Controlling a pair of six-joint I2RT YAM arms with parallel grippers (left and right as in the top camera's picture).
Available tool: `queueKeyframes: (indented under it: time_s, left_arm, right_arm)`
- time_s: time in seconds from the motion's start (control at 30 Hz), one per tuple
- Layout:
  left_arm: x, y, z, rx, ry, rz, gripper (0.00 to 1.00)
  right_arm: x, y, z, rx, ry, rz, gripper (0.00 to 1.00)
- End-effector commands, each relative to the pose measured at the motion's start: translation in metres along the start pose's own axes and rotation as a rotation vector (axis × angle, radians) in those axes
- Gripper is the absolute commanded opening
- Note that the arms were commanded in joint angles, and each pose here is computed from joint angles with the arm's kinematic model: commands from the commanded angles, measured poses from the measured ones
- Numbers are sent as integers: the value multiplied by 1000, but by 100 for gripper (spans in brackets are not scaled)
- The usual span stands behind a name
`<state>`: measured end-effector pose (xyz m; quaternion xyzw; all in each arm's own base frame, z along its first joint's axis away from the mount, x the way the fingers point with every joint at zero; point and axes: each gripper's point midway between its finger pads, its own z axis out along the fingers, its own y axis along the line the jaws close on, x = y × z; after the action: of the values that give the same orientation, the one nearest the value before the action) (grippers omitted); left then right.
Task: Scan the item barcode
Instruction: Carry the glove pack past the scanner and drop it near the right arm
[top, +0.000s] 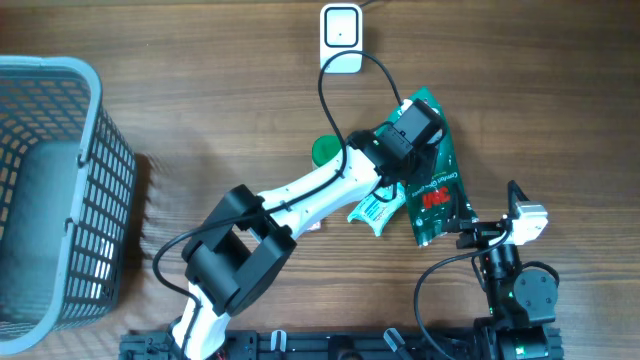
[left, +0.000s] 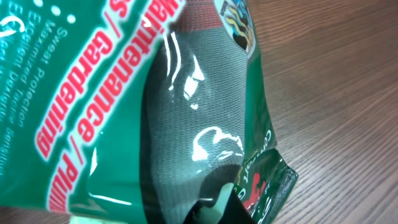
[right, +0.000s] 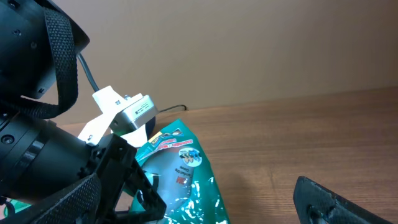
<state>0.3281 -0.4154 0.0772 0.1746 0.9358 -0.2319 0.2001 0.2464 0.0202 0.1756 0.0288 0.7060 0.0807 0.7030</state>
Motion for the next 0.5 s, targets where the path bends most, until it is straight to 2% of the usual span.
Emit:
queueKeyframes:
  time_s: [0.0,0.03,0.17,0.23,0.3,0.37,0.4,0.47]
  left_arm:
    - [-5,4,2,-20,-16,14,25]
    - [-5,4,2,-21,-16,14,33]
    - [1,6,0,-28,7,4,39]
    - [0,2,-8,-12,11,0,37]
    - [-8,-4,-24,-1,-15,3,29]
    - [-30,-10,-57,21,-92,0,28]
    - [-41,-3,-74,-5,-138,-10,29]
    - [-67,34,-126,-153,-256,-57,26]
  right_arm:
    - [0,1,0,-5,-3,4,100]
    - [0,1,0,-5,-3,4,100]
    - [0,1,0,-5,-3,4,100]
    - [0,1,0,-5,-3,4,100]
    - [0,1,0,-5,-3,4,100]
    - [0,1,0,-5,-3,4,100]
    - [0,1,0,-5,-3,4,100]
    - [0,1,0,-5,-3,4,100]
